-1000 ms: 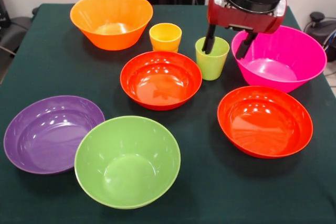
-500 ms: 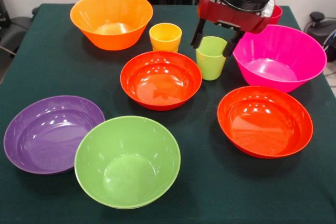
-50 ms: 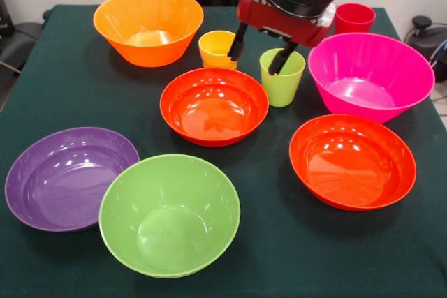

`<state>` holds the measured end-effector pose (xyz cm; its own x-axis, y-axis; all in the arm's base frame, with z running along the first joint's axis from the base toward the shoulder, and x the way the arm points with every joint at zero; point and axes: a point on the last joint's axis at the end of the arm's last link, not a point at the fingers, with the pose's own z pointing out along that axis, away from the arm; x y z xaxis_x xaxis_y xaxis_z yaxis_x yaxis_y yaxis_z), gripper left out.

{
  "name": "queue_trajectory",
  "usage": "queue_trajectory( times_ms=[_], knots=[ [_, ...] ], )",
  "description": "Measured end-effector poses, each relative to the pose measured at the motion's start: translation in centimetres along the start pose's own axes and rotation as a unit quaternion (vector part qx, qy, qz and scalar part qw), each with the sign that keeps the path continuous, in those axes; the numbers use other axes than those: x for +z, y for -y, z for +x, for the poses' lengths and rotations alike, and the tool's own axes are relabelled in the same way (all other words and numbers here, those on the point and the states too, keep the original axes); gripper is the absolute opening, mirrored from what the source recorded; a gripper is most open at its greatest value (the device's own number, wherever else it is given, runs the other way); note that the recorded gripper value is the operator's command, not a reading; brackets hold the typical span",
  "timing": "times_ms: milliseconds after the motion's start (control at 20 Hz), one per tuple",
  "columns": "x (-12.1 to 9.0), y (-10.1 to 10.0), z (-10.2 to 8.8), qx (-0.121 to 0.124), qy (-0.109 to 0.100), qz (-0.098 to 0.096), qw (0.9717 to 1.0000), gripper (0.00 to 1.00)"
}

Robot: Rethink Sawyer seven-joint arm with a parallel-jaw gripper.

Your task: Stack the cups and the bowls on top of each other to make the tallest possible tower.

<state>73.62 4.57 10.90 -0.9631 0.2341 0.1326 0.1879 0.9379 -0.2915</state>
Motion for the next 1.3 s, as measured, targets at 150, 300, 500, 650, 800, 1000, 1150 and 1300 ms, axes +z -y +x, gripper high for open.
queue_trajectory(
  times_ms=[150, 300, 500, 650, 800, 1000, 1150, 1300],
  knots=[
    [1.0, 0.5, -0.3, 0.004, 0.009, 0.001, 1.0000, 1.00],
    [2.1, 0.8, -0.9, 0.008, 0.017, 0.000, 0.9998, 1.00],
    [3.7, 1.1, -1.5, 0.013, 0.027, 0.000, 0.9996, 1.00],
    [4.5, 1.0, -1.4, 0.013, 0.028, -0.001, 0.9995, 1.00],
    [5.2, 0.5, -1.1, 0.014, 0.022, -0.003, 0.9997, 1.00],
    [5.1, -0.2, -0.8, 0.015, 0.017, -0.006, 0.9997, 1.00],
    [4.6, -0.7, -0.5, 0.019, 0.012, -0.014, 0.9996, 1.00],
    [3.3, -1.3, -0.3, 0.025, 0.007, -0.033, 0.9991, 1.00]
  ],
)
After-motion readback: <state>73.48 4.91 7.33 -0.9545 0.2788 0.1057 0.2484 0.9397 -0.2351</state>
